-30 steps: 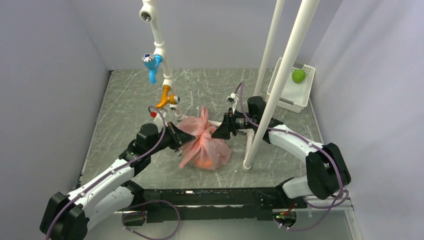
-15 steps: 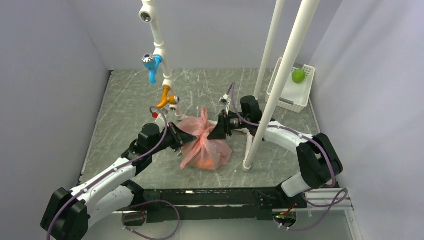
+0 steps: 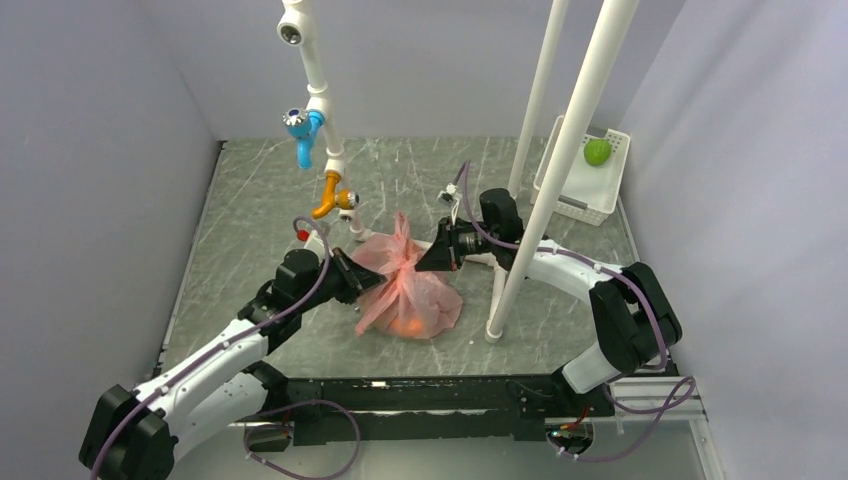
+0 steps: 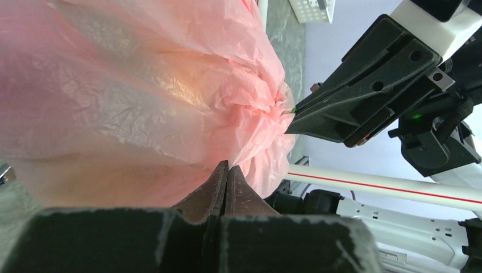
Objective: Take the fake fruits out of the plastic bag
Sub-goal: Untie the plastic bag at the center of the board.
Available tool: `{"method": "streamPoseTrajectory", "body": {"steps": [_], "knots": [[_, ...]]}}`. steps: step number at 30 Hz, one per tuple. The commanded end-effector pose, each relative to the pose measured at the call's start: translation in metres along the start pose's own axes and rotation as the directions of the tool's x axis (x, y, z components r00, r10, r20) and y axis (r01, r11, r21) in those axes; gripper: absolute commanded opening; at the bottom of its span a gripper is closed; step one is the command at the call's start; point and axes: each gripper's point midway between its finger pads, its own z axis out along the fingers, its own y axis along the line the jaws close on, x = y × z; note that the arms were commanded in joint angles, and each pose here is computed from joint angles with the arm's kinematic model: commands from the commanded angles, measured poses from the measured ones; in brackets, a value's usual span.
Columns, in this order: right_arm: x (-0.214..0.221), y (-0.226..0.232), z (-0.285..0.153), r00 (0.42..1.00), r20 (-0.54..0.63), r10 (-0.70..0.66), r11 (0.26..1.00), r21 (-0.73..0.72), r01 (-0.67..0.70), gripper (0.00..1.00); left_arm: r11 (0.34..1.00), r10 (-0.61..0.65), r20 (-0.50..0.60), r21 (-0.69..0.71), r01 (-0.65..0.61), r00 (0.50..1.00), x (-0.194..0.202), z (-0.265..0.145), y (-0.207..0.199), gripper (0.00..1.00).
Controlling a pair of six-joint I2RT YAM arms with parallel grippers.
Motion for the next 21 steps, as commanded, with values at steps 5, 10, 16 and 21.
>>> {"method": "streamPoseTrajectory", "body": {"steps": [5,10,16,21], "knots": [[-0.03,0.011,-0.019,0.995,0.101,-0.01,0.994,-0.104,0.02,0.0,0.998,-0.018,0.139,-0.052,0.025,0.99,-0.025,-0.022,0.011,0.0],[-0.033,0.007,-0.032,0.991,0.137,-0.003,0.997,-0.077,0.013,0.0,0.996,-0.002,0.154,-0.089,0.015,0.988,-0.028,-0.032,0.02,0.0],[-0.037,0.006,-0.057,0.976,0.213,0.039,0.997,-0.079,-0.022,0.0,0.99,0.07,0.154,-0.133,-0.05,0.986,-0.027,-0.044,0.031,0.0],[-0.024,0.012,-0.052,0.985,0.167,0.053,0.994,-0.103,-0.036,0.0,0.981,0.191,0.09,-0.065,-0.185,0.978,-0.023,-0.046,0.011,0.05]]}}
